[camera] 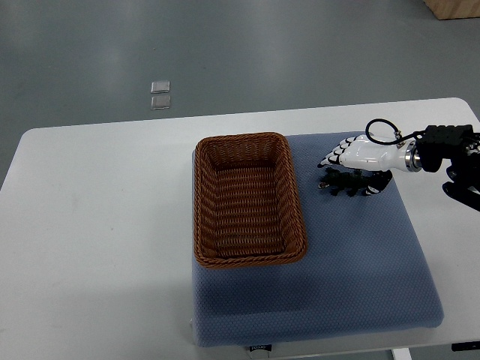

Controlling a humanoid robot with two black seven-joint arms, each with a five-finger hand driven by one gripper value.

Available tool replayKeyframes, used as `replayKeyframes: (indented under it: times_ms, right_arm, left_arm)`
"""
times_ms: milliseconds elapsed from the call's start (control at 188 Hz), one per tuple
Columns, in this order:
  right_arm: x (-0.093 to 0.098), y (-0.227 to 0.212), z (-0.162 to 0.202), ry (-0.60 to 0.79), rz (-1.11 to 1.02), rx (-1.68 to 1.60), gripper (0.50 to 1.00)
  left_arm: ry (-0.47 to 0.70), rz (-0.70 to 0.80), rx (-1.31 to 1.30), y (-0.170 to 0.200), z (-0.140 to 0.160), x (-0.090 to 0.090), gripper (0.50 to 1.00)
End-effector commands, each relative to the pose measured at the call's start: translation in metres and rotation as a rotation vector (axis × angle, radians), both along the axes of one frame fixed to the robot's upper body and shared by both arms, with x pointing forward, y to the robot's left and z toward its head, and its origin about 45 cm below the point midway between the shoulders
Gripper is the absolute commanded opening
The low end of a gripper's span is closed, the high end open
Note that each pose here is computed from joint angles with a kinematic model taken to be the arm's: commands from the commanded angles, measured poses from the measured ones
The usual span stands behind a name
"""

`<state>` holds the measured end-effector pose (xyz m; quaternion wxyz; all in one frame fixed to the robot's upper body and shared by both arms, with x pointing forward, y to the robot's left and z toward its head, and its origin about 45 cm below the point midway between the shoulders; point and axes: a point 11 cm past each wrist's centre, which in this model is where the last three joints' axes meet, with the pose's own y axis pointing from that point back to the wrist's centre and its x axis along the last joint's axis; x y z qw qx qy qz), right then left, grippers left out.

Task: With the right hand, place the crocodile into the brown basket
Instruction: 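Close the right hand fingers around the crocodile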

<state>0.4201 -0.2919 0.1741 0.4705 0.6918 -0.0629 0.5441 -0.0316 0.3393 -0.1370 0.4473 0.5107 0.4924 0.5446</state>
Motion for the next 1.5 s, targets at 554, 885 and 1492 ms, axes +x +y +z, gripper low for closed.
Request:
replayKeyframes:
  times_ms: [554,885,1492]
  right_arm:
    - [-0.006,0.006,-0.008,-0.024,0.048,0.000,0.688]
    - [-0.003,0.007,-0.003,-0.029,0.035,0.021,0.652]
    - [0.012,0.007,0.024,-0.047,-0.033,0.138,0.562]
  left_arm:
    - [0.000,0.000,0.000,0.000,0.000,0.000,1.000]
    - [0.000,0.000,0.000,0.000,0.000,0.000,1.000]
    - [0.000,0.000,0.000,0.000,0.000,0.000,1.000]
